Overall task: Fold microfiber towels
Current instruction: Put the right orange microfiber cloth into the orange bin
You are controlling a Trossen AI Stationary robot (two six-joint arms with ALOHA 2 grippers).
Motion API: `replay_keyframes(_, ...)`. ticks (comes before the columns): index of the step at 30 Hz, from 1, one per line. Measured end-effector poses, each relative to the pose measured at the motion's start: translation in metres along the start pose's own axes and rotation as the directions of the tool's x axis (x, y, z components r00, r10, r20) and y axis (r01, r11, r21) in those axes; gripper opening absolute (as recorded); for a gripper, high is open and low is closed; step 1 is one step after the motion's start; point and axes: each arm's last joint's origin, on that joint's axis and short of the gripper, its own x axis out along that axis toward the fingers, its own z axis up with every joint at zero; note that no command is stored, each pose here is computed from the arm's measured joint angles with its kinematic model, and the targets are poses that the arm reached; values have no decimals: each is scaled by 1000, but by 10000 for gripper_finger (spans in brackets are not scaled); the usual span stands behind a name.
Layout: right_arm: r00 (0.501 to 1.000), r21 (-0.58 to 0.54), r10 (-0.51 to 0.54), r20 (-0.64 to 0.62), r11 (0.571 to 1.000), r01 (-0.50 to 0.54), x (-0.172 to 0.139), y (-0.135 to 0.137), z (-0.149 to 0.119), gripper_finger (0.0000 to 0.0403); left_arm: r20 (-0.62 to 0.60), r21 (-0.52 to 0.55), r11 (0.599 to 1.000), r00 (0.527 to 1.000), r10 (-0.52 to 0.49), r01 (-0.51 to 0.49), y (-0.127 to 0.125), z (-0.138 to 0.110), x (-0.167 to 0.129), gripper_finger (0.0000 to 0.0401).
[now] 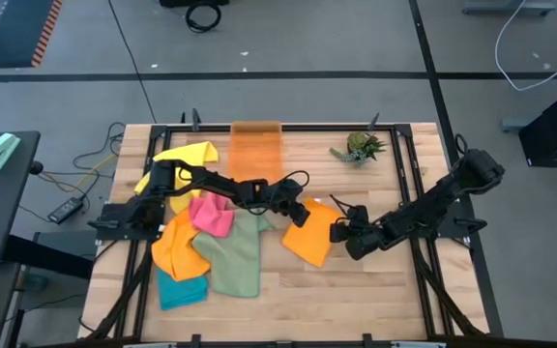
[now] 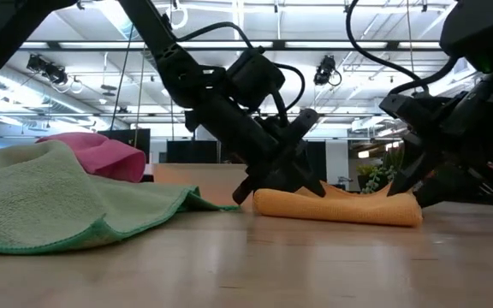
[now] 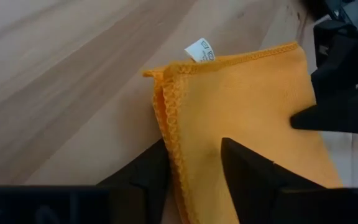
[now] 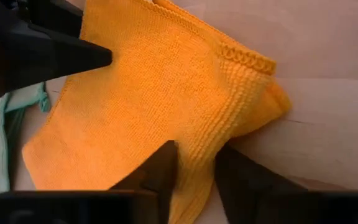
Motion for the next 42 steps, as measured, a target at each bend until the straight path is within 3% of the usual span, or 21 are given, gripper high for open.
replay_keyframes(4,1000,-31,2,4,1000,-1,0,0,0,53,12,65,998,1000,-26,25,-4,-1,1,94)
replay_keyframes(9,1000,-57,9,24,998,-8,0,1,1,17,16,144,988,998,-57,55,-6,-1,1,16)
replay_keyframes(14,997,-94,66,34,994,-63,-6,21,4,8,5,128,989,998,-68,67,-11,3,-8,16)
replay_keyframes(19,992,-159,115,58,982,-104,-18,50,22,6,81,139,986,991,-109,97,-30,34,-44,11)
replay_keyframes(26,980,-253,158,124,960,-122,-25,93,76,5,129,165,980,988,89,-110,-31,60,-100,11)
replay_keyframes(32,974,-347,182,137,930,-125,-10,132,138,4,180,107,959,954,241,-262,-18,76,-144,11)
replay_keyframes(34,972,-377,185,141,918,-120,-2,144,157,4,188,88,942,934,304,-324,-10,78,-160,11)
replay_keyframes(42,967,-438,236,99,883,-170,41,190,228,4,276,-30,914,875,397,-405,35,92,-220,11)
